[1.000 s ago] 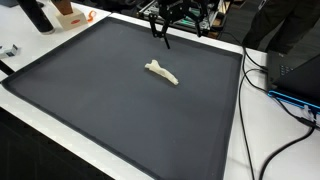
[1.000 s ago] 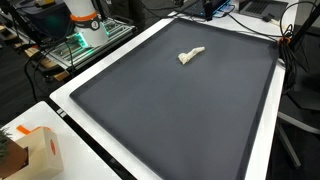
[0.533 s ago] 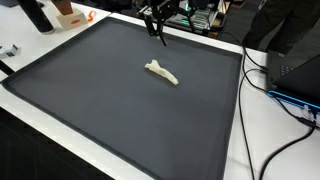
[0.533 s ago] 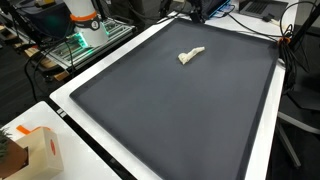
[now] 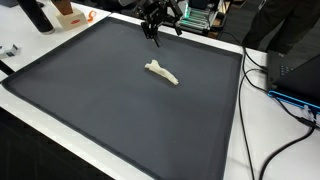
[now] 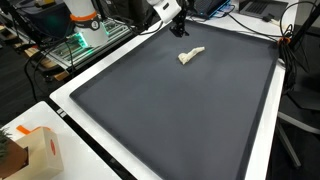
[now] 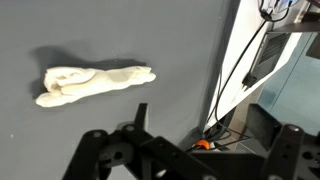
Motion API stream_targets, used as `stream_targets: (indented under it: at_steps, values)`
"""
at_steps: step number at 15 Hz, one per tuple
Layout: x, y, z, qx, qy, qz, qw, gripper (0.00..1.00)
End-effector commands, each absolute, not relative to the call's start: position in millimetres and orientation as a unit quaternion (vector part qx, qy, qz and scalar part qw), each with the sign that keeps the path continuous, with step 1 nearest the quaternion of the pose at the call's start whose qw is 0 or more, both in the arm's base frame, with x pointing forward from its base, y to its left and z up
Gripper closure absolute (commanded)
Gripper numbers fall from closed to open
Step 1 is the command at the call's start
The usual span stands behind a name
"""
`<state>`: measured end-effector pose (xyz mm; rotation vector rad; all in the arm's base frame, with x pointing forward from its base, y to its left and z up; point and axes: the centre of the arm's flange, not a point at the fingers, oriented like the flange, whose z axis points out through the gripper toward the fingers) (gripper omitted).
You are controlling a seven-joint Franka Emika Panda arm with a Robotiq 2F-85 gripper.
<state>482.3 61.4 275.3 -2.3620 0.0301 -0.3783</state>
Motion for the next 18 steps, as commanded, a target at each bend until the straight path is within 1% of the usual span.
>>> stream_targets:
  at_steps: [1, 7, 12, 18]
  values:
    - [456, 49, 257, -0.918, 0.048, -0.138, 0.37, 0.0]
    - [437, 28, 230, -0.91, 0.138, -0.116, 0.373, 0.0]
    - [432, 20, 215, -0.919, 0.181, -0.088, 0.34, 0.0]
    - [434, 14, 204, -0.918, 0.228, -0.069, 0.316, 0.0]
